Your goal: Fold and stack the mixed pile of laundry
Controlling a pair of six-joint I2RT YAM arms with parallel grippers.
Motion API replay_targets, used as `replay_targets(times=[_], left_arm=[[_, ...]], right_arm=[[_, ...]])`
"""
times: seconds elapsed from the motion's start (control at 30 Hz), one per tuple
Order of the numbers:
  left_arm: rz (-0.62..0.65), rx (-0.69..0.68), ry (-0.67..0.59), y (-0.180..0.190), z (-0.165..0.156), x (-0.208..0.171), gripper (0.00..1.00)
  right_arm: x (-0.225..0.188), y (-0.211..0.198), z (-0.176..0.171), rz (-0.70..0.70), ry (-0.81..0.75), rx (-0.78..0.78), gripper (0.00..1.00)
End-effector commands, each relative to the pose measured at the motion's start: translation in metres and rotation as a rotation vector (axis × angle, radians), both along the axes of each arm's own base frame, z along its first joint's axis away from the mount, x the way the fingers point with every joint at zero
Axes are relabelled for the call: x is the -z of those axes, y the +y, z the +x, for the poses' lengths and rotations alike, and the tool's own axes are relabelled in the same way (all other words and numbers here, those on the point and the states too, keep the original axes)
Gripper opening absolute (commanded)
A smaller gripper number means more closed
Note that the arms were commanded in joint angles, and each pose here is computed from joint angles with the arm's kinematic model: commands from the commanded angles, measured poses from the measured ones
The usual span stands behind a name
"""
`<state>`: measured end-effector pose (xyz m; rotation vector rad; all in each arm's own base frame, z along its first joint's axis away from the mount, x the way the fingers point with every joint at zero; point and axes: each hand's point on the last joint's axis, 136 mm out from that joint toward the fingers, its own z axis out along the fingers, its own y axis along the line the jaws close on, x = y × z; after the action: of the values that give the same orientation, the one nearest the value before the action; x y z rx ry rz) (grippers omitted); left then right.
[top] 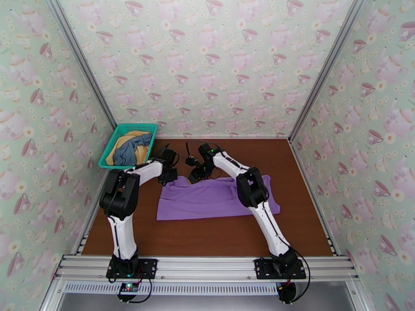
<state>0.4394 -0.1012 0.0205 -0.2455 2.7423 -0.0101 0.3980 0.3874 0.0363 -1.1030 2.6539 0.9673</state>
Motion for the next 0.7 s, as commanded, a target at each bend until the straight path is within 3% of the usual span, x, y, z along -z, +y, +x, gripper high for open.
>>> replay_targets(times=[0.0,0.27,0.43,0.67], left_arm=[[0.027,-0.011,-0.011,0.006,0.007,0.008,0.00],[-0.004,-0.030,-0.241,0.005,0.030,-0.056,0.00],[0.009,-0.040,-0.342,0.012,0.030,-0.086,0.00],[-0.009,-0.024,-0.396,0.010,0.022,-0.098,0.00]], right_arm=[[-0.050,0.004,0.030,0.042,-0.163,0.109,0.51],[-0.110,-0.007,0.044,0.124,-0.264,0.184,0.54],[-0.104,-0.008,0.044,0.130,-0.247,0.135,0.56],[-0.091,-0.004,0.053,0.185,-0.228,0.051,0.59]])
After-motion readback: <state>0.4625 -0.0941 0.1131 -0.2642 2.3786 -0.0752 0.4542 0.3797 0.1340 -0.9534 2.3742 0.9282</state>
